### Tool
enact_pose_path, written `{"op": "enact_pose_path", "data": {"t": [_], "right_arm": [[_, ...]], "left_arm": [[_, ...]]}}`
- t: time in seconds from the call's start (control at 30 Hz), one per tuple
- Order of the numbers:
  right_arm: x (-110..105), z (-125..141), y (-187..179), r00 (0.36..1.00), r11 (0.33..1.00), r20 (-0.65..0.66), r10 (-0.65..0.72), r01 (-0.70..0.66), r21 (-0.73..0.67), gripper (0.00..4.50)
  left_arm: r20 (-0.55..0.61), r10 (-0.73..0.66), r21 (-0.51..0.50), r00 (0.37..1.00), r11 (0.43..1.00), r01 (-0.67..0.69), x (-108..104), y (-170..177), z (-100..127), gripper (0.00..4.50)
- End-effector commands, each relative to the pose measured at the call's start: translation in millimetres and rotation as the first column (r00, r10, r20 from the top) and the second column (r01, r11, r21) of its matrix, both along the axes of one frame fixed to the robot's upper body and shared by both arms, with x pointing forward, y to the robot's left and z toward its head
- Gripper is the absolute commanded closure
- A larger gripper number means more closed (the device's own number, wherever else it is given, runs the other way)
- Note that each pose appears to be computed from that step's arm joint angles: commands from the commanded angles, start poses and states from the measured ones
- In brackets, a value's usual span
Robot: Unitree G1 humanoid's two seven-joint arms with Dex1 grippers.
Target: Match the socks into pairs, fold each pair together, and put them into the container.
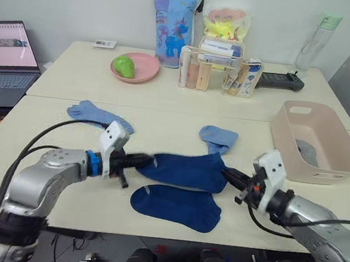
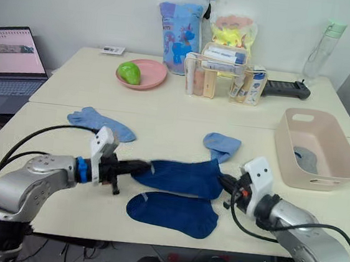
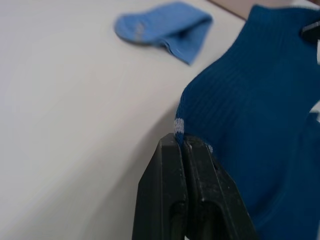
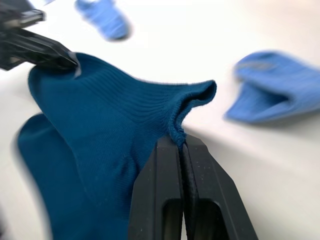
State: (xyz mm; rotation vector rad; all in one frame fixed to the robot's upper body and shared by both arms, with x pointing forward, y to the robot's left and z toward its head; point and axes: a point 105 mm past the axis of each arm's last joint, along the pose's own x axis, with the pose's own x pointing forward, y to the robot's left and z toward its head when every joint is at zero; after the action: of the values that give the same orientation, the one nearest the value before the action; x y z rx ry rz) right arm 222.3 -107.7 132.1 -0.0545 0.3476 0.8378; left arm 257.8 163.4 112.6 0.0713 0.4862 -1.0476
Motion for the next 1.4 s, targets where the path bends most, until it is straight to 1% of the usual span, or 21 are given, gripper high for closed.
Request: {"op": "enact_pose_path", "data": {"t": [0.03,0.13,0.2,0.3,0.4,0.5,0.67,0.77,0.87,0.9,0.97,1.0,1.07,1.1,1.17,1.2,1.27,1.3,1.33,1.37,1.4], "right_arm": [[-15.7,7.2,8.2,0.997,0.997,0.014,0.076,-0.076,-0.006,4.50],[-16.9,-3.4,1.3,1.000,0.999,-0.014,0.019,-0.019,-0.030,4.50],[-17.9,-13.8,-1.7,0.999,0.998,-0.036,-0.003,0.001,-0.056,4.50],[-21.1,-25.0,-1.7,0.998,0.996,-0.055,0.007,-0.012,-0.089,4.50],[-23.3,-34.3,-2.9,0.997,0.993,-0.072,0.008,-0.016,-0.113,4.50],[-25.3,-39.4,-3.6,0.997,0.990,-0.078,0.021,-0.031,-0.134,4.50],[-25.1,-39.4,-4.3,0.997,0.991,-0.069,0.020,-0.029,-0.132,4.50],[-25.2,-43.3,-5.7,0.996,0.988,-0.084,0.020,-0.032,-0.148,4.50],[-24.9,-41.9,-4.1,0.996,0.993,-0.086,0.013,-0.023,-0.119,4.50],[-24.5,-41.6,-4.6,0.996,0.993,-0.085,0.005,-0.015,-0.114,4.26],[-24.0,-41.1,-6.7,0.996,0.995,-0.083,-0.016,0.008,-0.103,3.81],[-24.2,-41.0,-6.7,0.996,0.995,-0.082,-0.020,0.012,-0.100,3.53],[-23.8,-38.3,-7.7,0.997,0.996,-0.070,-0.039,0.033,-0.086,2.76],[-22.7,-33.6,-9.7,0.997,0.996,-0.048,-0.054,0.051,-0.074,2.44],[-15.7,-24.0,-18.1,0.993,0.992,0.004,-0.117,0.117,-0.053,1.74],[-12.9,-20.8,-21.5,0.990,0.989,0.017,-0.138,0.139,-0.041,1.44],[-8.7,-9.1,-22.2,0.988,0.990,0.064,-0.140,0.141,-0.013,0.75],[-7.7,-0.3,-20.9,0.988,0.992,0.094,-0.126,0.126,0.010,0.43],[-6.9,6.5,-16.8,0.987,0.994,0.116,-0.107,0.104,0.025,0.08],[-5.9,10.9,-10.9,0.987,0.995,0.129,-0.092,0.088,0.036,0.08],[-3.7,13.6,-4.8,0.986,0.997,0.148,-0.077,0.073,0.030,0.08]], "left_arm": [[0.011,-0.062,-0.011,0.998,0.998,0.062,-12.4,-10.2,5.5,4.47],[0.018,-0.034,0.018,0.999,0.999,0.033,-16.7,-11.4,-11.8,4.47],[0.036,0.012,0.029,0.999,0.999,-0.013,-13.1,-10.3,-20.8,4.47],[0.068,0.021,0.102,0.997,0.994,-0.028,-8.9,-4.9,-33.7,4.47],[0.059,0.041,0.093,0.997,0.995,-0.047,-5.5,-4.8,-35.3,4.47],[0.045,0.021,0.098,0.999,0.995,-0.025,-7.5,-5.8,-35.4,4.47],[0.018,-0.028,0.077,0.999,0.997,0.026,-15.9,-9.4,-29.2,4.47],[0.005,-0.022,0.108,1.000,0.994,0.021,-17.2,-7.0,-36.2,4.47],[-0.014,-0.015,0.078,1.000,0.997,0.016,-17.0,-6.9,-36.9,4.47],[0.012,-0.013,0.092,1.000,0.996,0.012,-14.6,-4.8,-35.9,4.28],[0.058,-0.031,0.159,0.998,0.987,0.022,-11.9,2.2,-39.0,3.87],[0.069,-0.039,0.178,0.997,0.984,0.027,-11.6,4.4,-40.1,3.64],[0.081,-0.012,0.133,0.997,0.991,0.002,-7.9,5.3,-33.8,2.99],[0.102,-0.005,0.106,0.995,0.994,-0.005,-5.0,5.9,-26.4,2.69],[0.180,0.042,0.061,0.983,0.997,-0.054,5.2,9.9,-9.9,2.10],[0.180,0.038,0.052,0.983,0.997,-0.048,4.4,13.1,-5.4,1.83],[0.178,-0.005,0.088,0.984,0.996,-0.011,-1.0,20.9,2.0,1.22],[0.188,-0.021,0.100,0.982,0.995,0.002,-2.3,21.9,8.8,1.18],[0.225,-0.032,0.132,0.974,0.991,0.002,0.3,24.8,15.3,1.18],[0.249,-0.035,0.151,0.968,0.988,-0.003,3.2,29.7,20.1,1.18],[0.259,-0.026,0.149,0.966,0.989,-0.013,6.3,34.0,24.9,1.18]]}}
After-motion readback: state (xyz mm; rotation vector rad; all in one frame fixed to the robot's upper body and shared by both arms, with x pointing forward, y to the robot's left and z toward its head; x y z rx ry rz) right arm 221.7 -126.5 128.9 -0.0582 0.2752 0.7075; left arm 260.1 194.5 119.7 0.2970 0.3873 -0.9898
